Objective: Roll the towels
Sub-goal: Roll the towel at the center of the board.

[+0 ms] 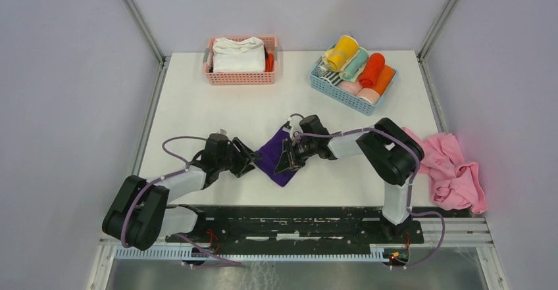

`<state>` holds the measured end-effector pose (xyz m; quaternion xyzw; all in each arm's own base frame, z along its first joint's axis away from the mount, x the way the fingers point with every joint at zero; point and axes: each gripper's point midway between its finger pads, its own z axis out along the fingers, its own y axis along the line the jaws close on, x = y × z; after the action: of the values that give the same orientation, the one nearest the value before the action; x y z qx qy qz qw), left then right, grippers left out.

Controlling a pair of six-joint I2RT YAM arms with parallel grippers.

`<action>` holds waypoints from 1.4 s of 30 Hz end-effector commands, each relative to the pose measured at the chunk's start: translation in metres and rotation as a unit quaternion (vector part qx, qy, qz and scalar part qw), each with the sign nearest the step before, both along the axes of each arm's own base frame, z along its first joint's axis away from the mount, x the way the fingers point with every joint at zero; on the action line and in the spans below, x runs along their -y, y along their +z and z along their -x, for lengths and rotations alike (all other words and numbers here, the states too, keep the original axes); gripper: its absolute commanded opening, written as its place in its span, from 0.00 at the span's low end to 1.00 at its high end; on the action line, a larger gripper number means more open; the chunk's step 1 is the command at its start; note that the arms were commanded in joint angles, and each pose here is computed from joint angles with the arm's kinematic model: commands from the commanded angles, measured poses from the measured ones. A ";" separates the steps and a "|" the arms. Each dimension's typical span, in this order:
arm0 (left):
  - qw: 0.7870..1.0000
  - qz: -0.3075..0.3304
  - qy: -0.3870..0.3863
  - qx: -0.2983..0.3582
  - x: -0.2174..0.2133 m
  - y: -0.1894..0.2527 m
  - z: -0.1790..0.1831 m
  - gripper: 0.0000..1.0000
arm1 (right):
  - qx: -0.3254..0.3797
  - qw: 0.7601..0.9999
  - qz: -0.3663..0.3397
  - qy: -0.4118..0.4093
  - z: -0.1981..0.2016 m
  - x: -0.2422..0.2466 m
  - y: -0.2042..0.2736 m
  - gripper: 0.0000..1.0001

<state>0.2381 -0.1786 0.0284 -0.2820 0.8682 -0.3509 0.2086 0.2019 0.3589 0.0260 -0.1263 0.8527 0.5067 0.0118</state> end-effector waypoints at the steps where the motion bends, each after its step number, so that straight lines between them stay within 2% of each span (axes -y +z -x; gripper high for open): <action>1: 0.995 -0.070 0.046 -0.053 -0.025 -0.032 0.006 0.62 | 0.103 0.993 0.062 0.006 -0.010 0.015 0.020 0.27; 4: 0.993 -0.079 0.057 -0.064 -0.030 -0.038 0.009 0.61 | 0.181 0.978 0.102 0.007 -0.011 0.024 0.037 0.36; 6: 0.992 -0.082 0.059 -0.070 -0.031 -0.041 0.012 0.61 | 0.245 0.960 0.136 0.007 -0.014 0.031 0.050 0.42; 10: 0.991 -0.087 0.061 -0.078 -0.032 -0.046 0.013 0.61 | 0.368 0.905 0.214 0.020 -0.010 0.038 0.065 0.52; 13: 0.991 -0.090 0.059 -0.084 -0.032 -0.048 0.014 0.61 | 0.431 0.869 0.239 0.037 -0.003 0.032 0.074 0.59; 20: 0.990 -0.096 0.056 -0.090 -0.030 -0.052 0.013 0.61 | 0.549 0.783 0.282 0.080 0.009 0.001 0.084 0.62; 24: 0.990 -0.097 0.052 -0.093 -0.029 -0.053 0.014 0.61 | 0.567 0.754 0.315 0.104 0.006 -0.011 0.073 0.63; 33: 0.989 -0.103 0.049 -0.094 -0.029 -0.053 0.013 0.61 | 0.563 0.733 0.361 0.127 -0.003 -0.014 0.036 0.63; 38: 0.989 -0.106 0.042 -0.094 -0.026 -0.053 0.010 0.62 | 0.534 0.744 0.377 0.142 -0.005 -0.006 0.001 0.59; 40: 0.989 -0.107 0.040 -0.094 -0.026 -0.054 0.010 0.62 | 0.521 0.750 0.382 0.143 -0.006 -0.002 -0.007 0.53; 42: 0.989 -0.108 0.038 -0.094 -0.026 -0.054 0.009 0.63 | 0.502 0.769 0.370 0.141 -0.004 0.001 -0.014 0.44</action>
<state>0.2636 -0.1864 0.0253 -0.3044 0.8671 -0.3332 0.2108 0.2038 0.3579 0.0240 -0.4963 0.8004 -0.0162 0.3359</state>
